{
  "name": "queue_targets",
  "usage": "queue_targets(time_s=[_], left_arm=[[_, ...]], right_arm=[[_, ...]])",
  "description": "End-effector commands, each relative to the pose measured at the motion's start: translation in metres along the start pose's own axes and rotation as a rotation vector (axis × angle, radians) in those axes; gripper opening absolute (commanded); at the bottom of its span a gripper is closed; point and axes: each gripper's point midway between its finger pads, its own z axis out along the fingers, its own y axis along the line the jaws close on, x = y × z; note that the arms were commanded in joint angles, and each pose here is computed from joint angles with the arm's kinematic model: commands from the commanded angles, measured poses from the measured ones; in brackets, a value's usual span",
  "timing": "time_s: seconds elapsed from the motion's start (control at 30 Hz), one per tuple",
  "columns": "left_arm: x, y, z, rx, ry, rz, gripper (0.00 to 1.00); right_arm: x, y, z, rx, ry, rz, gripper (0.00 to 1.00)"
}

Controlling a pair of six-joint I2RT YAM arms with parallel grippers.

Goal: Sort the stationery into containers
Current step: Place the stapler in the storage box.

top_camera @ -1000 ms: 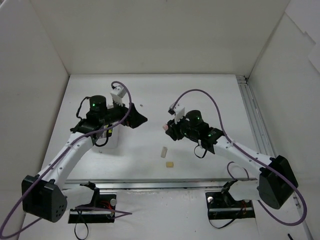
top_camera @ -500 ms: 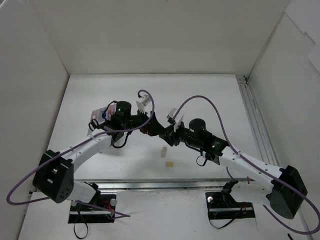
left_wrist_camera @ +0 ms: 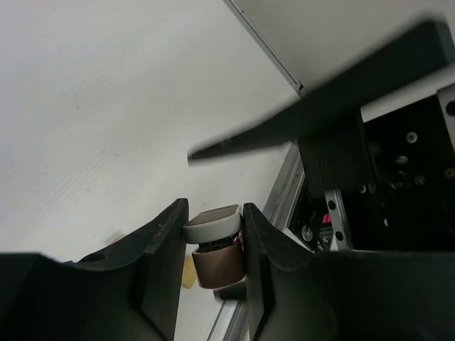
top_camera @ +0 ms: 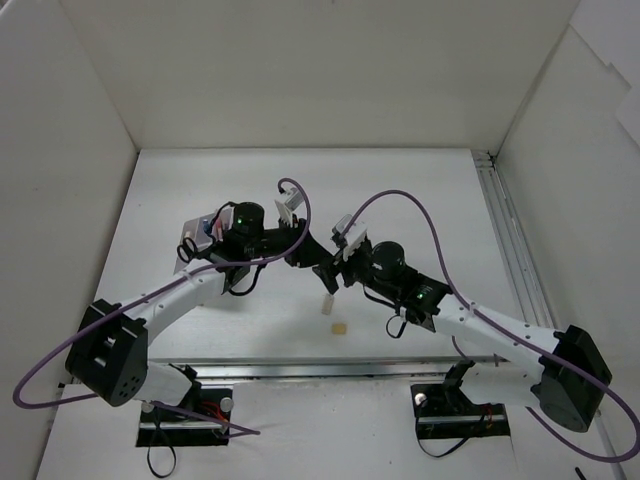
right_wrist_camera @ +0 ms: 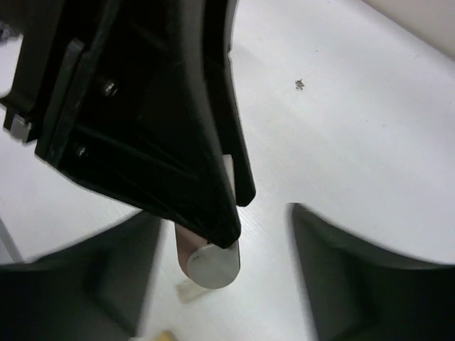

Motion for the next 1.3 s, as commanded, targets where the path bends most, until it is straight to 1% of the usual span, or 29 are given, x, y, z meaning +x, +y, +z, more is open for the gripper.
queue_targets(time_s=[0.0, 0.03, 0.1, 0.13, 0.17, 0.2, 0.23, 0.27, 0.3, 0.33, 0.4, 0.43, 0.47, 0.5, 0.53, 0.57, 0.6, 0.63, 0.67, 0.7, 0.77, 0.83, 0.87, 1.03, 1.27], left_arm=[[-0.036, -0.009, -0.023, -0.004, -0.096, 0.092, 0.00], [-0.043, -0.003, -0.031, -0.031, -0.114, 0.096, 0.00], [-0.053, 0.022, -0.052, -0.148, -0.135, 0.087, 0.00], [-0.070, 0.041, -0.079, -0.244, -0.197, 0.088, 0.00], [-0.072, 0.063, -0.099, -0.372, -0.223, 0.054, 0.00], [-0.086, 0.066, -0.123, -0.436, -0.279, 0.104, 0.00], [-0.088, 0.079, -0.142, -0.516, -0.293, 0.095, 0.00], [-0.095, 0.103, -0.177, -0.658, -0.348, 0.073, 0.00], [-0.106, 0.105, -0.199, -0.722, -0.380, 0.119, 0.00], [-0.112, 0.121, -0.230, -0.826, -0.421, 0.104, 0.00], [-0.122, 0.133, -0.253, -0.885, -0.422, 0.139, 0.00], [-0.125, 0.143, -0.265, -0.925, -0.433, 0.134, 0.00], [-0.129, 0.161, -0.279, -0.969, -0.429, 0.114, 0.00], [-0.127, 0.174, -0.285, -0.985, -0.405, 0.112, 0.00], [-0.127, 0.178, -0.282, -0.939, -0.386, 0.114, 0.00], [-0.126, 0.188, -0.290, -0.933, -0.377, 0.096, 0.00], [-0.124, 0.204, -0.287, -0.907, -0.344, 0.073, 0.00], [-0.122, 0.208, -0.281, -0.872, -0.309, 0.083, 0.00], [-0.113, 0.226, -0.280, -0.873, -0.268, 0.052, 0.00], [-0.119, 0.229, -0.282, -0.878, -0.253, 0.073, 0.00], [-0.110, 0.247, -0.282, -0.890, -0.187, 0.067, 0.00], [-0.104, 0.257, -0.283, -0.912, -0.168, 0.042, 0.00], [-0.102, 0.265, -0.284, -0.921, -0.140, 0.061, 0.00], [-0.095, 0.278, -0.278, -0.899, -0.120, 0.033, 0.00], [-0.069, 0.304, -0.271, -0.896, -0.053, -0.071, 0.01]], right_arm=[[-0.076, -0.019, 0.002, 0.088, -0.229, -0.015, 0.89], [-0.077, -0.015, 0.002, 0.069, -0.234, -0.019, 0.98], [-0.077, -0.017, -0.001, 0.079, -0.237, 0.007, 0.98], [-0.077, -0.019, -0.002, 0.088, -0.235, 0.012, 0.98], [-0.077, -0.021, -0.006, 0.101, -0.237, 0.019, 0.98], [-0.067, -0.021, -0.008, 0.109, -0.209, 0.035, 0.98], [-0.064, -0.021, -0.010, 0.109, -0.200, 0.037, 0.98], [-0.061, -0.030, -0.015, 0.157, -0.190, 0.038, 0.98], [-0.052, -0.032, -0.016, 0.173, -0.154, 0.036, 0.98], [-0.046, -0.038, -0.018, 0.204, -0.132, 0.034, 0.98], [-0.032, -0.042, -0.020, 0.221, -0.076, 0.004, 0.98], [-0.026, -0.047, -0.020, 0.244, -0.057, -0.002, 0.98], [-0.020, -0.048, -0.020, 0.251, -0.033, -0.013, 0.98], [-0.017, -0.055, -0.020, 0.271, -0.019, -0.011, 0.98], [-0.017, -0.057, -0.019, 0.264, -0.008, -0.008, 0.98], [-0.012, -0.056, -0.019, 0.254, 0.017, -0.009, 0.98], [-0.011, -0.061, -0.019, 0.259, 0.026, -0.005, 0.98], [-0.008, -0.062, -0.019, 0.261, 0.037, -0.009, 0.98], [-0.005, -0.064, -0.019, 0.262, 0.057, -0.024, 0.98], [-0.003, -0.065, -0.019, 0.266, 0.067, -0.027, 0.98], [0.003, -0.066, -0.020, 0.266, 0.093, -0.035, 0.98], [0.009, -0.069, -0.021, 0.275, 0.112, -0.034, 0.98], [0.011, -0.068, -0.021, 0.270, 0.118, -0.035, 0.98], [0.020, -0.072, -0.024, 0.285, 0.149, -0.033, 0.98], [0.019, -0.077, -0.028, 0.305, 0.156, -0.039, 0.98]])
